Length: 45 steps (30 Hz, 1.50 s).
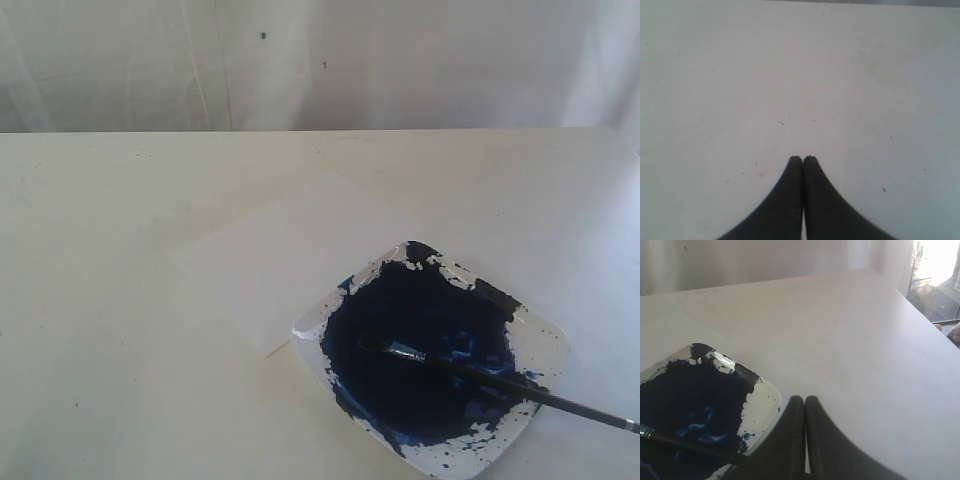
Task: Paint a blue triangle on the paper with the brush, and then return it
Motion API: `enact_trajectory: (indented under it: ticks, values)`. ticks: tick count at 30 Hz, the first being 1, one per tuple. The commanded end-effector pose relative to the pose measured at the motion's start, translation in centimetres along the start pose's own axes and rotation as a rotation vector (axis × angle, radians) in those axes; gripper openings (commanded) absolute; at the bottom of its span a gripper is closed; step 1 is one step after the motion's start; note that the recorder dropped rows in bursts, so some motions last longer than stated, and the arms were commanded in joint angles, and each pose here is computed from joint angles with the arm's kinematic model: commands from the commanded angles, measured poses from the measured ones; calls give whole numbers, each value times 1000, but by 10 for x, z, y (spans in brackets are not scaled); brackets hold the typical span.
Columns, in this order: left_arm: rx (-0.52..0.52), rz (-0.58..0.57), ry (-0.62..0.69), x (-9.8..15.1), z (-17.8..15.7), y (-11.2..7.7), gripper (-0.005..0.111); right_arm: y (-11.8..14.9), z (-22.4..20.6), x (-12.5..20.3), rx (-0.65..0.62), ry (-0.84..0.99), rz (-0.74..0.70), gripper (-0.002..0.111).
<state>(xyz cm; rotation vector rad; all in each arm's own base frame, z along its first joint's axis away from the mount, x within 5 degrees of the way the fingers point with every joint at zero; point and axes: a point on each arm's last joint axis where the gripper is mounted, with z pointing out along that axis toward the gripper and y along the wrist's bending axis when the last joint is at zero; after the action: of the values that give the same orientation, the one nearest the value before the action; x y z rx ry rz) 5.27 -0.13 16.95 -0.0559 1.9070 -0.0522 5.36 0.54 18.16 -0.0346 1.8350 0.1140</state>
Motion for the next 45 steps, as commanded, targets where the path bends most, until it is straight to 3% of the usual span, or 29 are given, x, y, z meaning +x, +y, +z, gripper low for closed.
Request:
enact_trajectory:
  ticks: [1, 10, 28, 35, 40, 45]
  values:
    - [5, -2, -5, 1, 0, 0, 0, 0, -1, -2, -1, -27, -9, 0]
    - [5, -2, -5, 1, 0, 0, 0, 1, -2, -17, -11, -191, -9, 0]
    - [5, -2, -5, 1, 0, 0, 0, 8, -5, -25, -138, -278, -6, 0]
    - [5, -2, -5, 1, 0, 0, 0, 9, -7, -33, -175, -360, 168, 0]
    - [5, -2, -5, 1, 0, 0, 0, 9, -16, -50, -274, -538, 413, 0]
    - [5, -2, -5, 1, 0, 0, 0, 9, -21, -56, -363, -589, 615, 0]
